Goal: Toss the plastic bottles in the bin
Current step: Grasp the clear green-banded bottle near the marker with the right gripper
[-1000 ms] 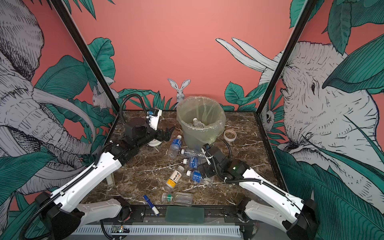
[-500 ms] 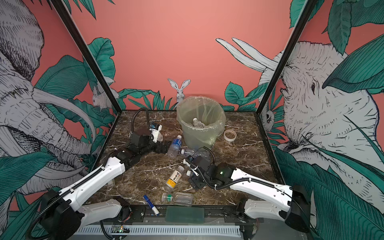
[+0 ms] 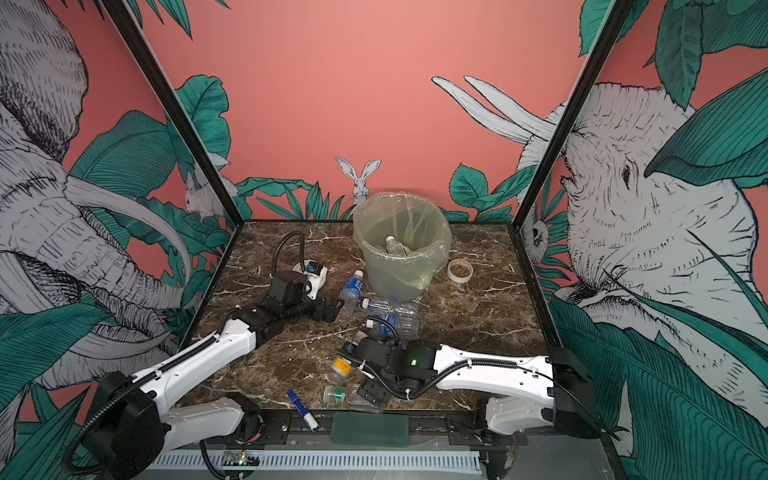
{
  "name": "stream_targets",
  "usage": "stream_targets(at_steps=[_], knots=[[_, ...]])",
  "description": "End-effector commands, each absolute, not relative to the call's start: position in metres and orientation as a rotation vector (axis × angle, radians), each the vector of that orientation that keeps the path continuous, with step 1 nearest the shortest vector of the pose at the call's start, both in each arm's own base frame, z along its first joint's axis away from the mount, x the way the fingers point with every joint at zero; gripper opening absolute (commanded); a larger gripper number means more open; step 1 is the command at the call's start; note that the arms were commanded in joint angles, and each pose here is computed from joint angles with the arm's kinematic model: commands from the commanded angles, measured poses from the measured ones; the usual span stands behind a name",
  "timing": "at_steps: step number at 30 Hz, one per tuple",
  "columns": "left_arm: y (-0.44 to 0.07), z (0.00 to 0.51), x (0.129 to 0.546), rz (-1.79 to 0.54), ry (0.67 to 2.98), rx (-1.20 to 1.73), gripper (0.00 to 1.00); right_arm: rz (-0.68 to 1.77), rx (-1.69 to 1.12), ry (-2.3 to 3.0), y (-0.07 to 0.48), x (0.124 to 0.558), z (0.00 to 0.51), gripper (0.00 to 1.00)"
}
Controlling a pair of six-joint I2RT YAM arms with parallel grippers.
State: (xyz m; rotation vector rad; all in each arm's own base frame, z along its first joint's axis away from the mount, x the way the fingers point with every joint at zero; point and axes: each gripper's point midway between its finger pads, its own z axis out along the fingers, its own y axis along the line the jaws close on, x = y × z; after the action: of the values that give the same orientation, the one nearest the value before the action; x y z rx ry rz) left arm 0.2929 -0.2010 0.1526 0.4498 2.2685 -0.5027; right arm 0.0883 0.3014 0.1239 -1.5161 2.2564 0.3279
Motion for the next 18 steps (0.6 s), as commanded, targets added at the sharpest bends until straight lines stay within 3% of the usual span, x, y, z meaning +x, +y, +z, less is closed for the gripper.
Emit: stream_targets(at_steps=[1, 18], knots=[[-0.202, 0.146, 0.290, -0.533, 2.281, 0.444, 1.00, 0.370, -1.600, 2.210, 0.315, 0.076, 0.127, 0.82], [-0.197, 0.124, 0.283, -0.538, 2.338, 0.437, 1.00, 0.343, -1.784, 2.237, 0.336, 0.054, 0.088, 0.76]])
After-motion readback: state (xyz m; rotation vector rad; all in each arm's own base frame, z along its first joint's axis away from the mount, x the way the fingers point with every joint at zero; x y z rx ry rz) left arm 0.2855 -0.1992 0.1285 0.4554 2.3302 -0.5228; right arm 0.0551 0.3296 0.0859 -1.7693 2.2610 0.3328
